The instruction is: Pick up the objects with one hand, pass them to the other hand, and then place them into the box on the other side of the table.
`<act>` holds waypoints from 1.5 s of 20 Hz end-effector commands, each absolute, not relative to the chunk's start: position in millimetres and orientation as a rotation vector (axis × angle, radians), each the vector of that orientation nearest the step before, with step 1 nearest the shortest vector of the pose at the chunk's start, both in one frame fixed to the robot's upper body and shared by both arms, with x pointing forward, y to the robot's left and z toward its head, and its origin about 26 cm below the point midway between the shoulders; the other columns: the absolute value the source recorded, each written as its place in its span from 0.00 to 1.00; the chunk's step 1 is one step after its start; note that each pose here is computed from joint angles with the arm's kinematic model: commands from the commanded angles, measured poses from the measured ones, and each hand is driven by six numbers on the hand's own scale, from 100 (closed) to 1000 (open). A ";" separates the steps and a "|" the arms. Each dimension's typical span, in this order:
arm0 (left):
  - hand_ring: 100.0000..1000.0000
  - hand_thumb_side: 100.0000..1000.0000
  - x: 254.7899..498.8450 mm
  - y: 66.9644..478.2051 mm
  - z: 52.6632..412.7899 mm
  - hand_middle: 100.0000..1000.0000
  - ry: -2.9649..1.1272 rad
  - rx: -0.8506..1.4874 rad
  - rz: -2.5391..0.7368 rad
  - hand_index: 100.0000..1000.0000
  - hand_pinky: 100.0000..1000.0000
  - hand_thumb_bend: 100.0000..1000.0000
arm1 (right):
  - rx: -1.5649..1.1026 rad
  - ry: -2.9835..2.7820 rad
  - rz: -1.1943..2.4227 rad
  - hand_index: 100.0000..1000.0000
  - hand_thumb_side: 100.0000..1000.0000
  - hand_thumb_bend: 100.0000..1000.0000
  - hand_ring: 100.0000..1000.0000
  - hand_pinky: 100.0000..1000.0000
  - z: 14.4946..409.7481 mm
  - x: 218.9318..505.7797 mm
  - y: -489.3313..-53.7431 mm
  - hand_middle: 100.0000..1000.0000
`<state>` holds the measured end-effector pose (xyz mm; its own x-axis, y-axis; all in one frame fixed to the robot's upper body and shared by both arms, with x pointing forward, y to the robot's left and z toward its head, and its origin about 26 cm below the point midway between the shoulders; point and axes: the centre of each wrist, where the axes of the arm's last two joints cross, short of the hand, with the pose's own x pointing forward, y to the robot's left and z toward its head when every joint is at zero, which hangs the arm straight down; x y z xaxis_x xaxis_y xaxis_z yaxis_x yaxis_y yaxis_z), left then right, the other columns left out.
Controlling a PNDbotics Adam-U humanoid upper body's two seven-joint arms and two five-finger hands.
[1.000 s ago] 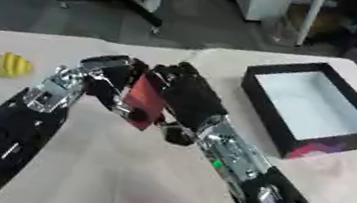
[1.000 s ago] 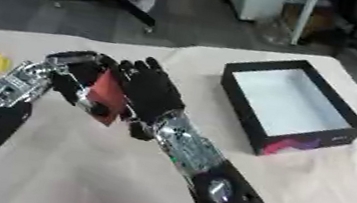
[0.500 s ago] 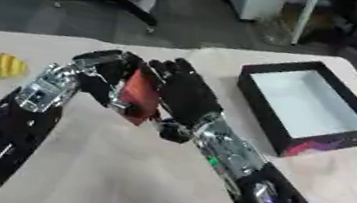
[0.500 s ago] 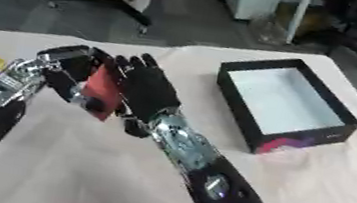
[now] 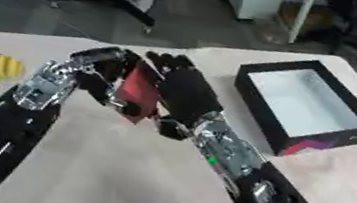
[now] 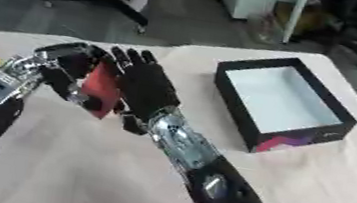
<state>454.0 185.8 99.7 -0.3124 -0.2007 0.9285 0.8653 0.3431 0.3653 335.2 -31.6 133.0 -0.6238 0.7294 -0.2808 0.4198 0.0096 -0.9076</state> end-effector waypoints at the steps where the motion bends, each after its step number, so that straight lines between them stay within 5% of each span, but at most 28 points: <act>1: 0.42 0.00 458.5 169.3 110.7 0.41 -1.528 -0.644 -1.283 0.48 0.64 0.61 | -1.151 -2.137 1.629 1.00 0.13 0.52 0.89 0.83 147.5 326.5 -15.5 0.95; 11: 0.42 0.00 460.2 147.1 118.6 0.41 -1.553 -0.682 -1.374 0.48 0.64 0.64 | -0.992 -2.139 1.756 0.90 0.03 0.45 0.89 0.85 152.4 323.7 -8.7 0.88; 17: 0.43 0.00 457.9 135.4 121.9 0.41 -1.554 -0.702 -1.429 0.48 0.64 0.65 | -0.946 -2.155 1.708 0.59 0.00 0.09 0.83 0.74 156.3 322.2 -10.4 0.61; 20: 0.43 0.00 456.7 133.0 123.2 0.42 -1.556 -0.703 -1.445 0.49 0.65 0.65 | -0.958 -2.179 1.657 0.49 0.02 0.00 0.81 0.70 157.2 321.9 -11.8 0.56; 24: 0.46 0.00 456.2 133.0 124.8 0.45 -1.554 -0.685 -1.479 0.53 0.67 0.69 | -1.008 -2.213 1.561 0.34 0.03 0.00 0.77 0.61 158.7 322.0 -15.1 0.51; 30: 0.54 0.10 457.8 140.1 123.4 0.56 -1.535 -0.626 -1.535 0.64 0.70 0.86 | -1.069 -2.234 1.509 0.30 0.02 0.00 0.76 0.59 153.1 326.3 -17.8 0.51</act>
<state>460.2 159.0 117.5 -0.4517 -0.2373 0.8601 0.8449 0.1960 0.4978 330.8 -30.0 133.3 -0.6910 0.6966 -0.1929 0.3849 0.1286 -0.9140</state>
